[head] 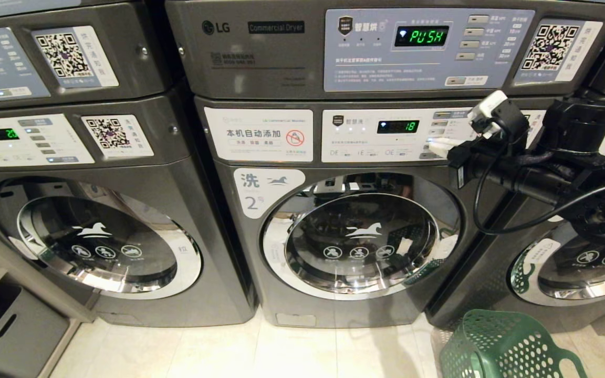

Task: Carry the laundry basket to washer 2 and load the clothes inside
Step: Press the washing machine switch

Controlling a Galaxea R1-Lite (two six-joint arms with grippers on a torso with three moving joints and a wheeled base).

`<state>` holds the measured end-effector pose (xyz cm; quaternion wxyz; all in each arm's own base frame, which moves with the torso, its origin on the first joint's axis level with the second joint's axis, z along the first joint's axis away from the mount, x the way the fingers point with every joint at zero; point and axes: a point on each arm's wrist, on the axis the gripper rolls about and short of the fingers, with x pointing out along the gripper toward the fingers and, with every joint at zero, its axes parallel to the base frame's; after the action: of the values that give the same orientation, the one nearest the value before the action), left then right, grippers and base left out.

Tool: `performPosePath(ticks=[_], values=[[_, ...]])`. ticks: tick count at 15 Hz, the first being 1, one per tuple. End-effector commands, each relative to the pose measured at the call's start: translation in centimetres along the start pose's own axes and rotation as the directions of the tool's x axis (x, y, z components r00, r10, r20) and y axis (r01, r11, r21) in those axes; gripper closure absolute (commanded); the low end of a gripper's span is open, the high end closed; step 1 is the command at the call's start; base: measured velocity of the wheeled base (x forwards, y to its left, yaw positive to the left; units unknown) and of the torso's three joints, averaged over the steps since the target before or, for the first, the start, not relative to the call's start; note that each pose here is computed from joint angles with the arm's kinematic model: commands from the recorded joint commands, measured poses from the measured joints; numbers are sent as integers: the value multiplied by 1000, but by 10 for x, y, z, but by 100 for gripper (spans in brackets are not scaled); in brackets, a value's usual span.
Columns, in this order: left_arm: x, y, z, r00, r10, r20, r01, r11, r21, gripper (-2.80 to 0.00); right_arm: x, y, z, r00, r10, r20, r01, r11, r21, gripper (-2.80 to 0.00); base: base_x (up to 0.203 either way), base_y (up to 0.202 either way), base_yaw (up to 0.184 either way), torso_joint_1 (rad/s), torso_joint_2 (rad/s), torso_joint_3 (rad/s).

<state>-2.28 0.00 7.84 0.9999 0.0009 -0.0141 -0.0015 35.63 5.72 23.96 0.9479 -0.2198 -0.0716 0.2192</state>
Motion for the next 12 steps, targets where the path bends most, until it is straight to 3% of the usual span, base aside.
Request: performPosePath(ticks=[1, 12], values=[[1, 0, -3, 1000, 0, -9, 0, 1000, 0, 0, -4, 2, 6, 1000, 4, 14, -4, 1000, -6, 0, 0, 0, 0, 0, 0, 0], [1, 0, -3, 1000, 0, -8, 0, 1000, 0, 0, -19, 18, -9, 998, 43, -53, -42, 999, 23, 0, 0, 0, 0, 0, 0, 0]])
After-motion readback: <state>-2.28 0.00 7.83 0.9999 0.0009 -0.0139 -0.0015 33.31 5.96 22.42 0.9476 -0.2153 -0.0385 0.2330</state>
